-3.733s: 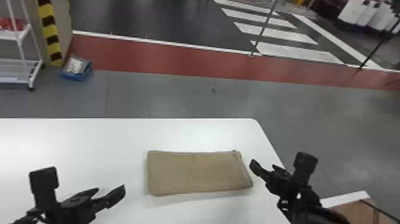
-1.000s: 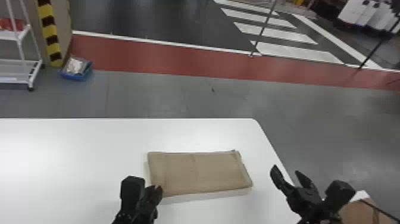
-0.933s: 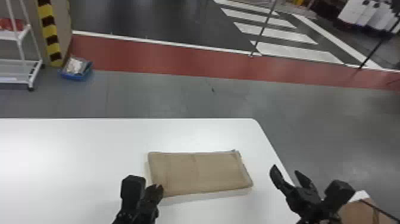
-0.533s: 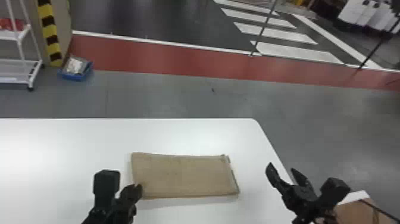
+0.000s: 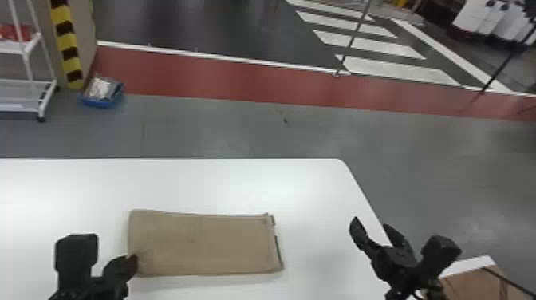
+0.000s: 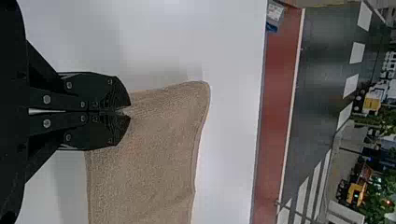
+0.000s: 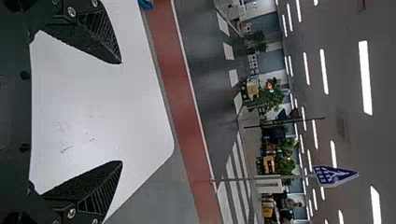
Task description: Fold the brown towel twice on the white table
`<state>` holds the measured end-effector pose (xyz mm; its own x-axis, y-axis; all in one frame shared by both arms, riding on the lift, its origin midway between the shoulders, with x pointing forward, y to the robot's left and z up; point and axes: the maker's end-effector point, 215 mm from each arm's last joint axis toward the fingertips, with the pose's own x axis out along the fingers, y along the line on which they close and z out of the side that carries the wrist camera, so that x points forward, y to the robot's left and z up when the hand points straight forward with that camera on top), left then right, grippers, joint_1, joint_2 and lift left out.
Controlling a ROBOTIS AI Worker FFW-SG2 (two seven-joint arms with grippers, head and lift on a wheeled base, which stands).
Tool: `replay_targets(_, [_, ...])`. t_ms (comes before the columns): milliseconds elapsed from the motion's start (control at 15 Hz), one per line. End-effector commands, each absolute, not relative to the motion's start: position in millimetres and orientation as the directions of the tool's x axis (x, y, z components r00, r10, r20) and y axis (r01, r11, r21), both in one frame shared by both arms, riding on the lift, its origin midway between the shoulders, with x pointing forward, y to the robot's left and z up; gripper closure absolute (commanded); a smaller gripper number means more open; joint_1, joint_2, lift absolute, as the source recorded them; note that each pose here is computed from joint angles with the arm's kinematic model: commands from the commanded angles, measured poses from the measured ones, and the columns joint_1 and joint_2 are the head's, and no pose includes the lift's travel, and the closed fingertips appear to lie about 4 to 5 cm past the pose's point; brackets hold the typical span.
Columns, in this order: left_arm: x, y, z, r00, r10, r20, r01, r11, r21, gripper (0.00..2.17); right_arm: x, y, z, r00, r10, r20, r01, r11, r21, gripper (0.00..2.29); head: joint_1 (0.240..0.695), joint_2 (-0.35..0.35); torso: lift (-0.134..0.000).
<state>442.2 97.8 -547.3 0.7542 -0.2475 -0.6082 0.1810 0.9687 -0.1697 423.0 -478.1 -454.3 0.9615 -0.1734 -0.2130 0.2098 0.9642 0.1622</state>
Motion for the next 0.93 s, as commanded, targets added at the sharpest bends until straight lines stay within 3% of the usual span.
replay_targets(0, [440.5,122.5,-545.9,0.761,-0.212,-0.613,0.150,0.977,-0.152,1.44,425.1,-472.7,-456.3,0.962,-0.165,-0.218,0.203,0.965,0.163,0.13,0.695,-0.350,0.000])
replay_targets(200, [429.2,145.2,-550.5,0.750,-0.188,-0.634,0.118,0.981,-0.152,1.44,430.8,-462.9,-460.2,0.960,-0.160,-0.230,0.200,0.966,0.163,0.13,0.695,-0.350,0.000])
replay_targets(600, [416.9,140.5,-557.3,0.731,-0.208,-0.650,0.126,0.977,-0.171,1.43,462.1,-422.2,-466.9,0.958,-0.110,-0.266,0.154,0.976,0.154,0.13,0.695,-0.350,0.000])
replay_targets(667, [419.1,140.4,-554.5,0.738,-0.209,-0.642,0.127,0.977,-0.172,1.22,470.9,-407.3,-466.3,0.959,-0.093,-0.266,0.137,0.979,0.153,0.13,0.695,-0.350,0.000])
replay_targets(800, [426.7,139.4,-541.7,0.765,-0.214,-0.607,0.130,0.975,-0.179,0.24,481.1,-385.0,-477.3,0.948,-0.073,-0.309,0.122,0.982,0.145,0.14,0.695,-0.342,0.000])
replay_targets(867, [432.0,140.6,-530.2,0.791,-0.211,-0.575,0.128,0.975,-0.181,0.01,484.6,-368.6,-485.3,0.940,-0.054,-0.337,0.110,0.983,0.147,0.20,0.695,-0.331,0.000])
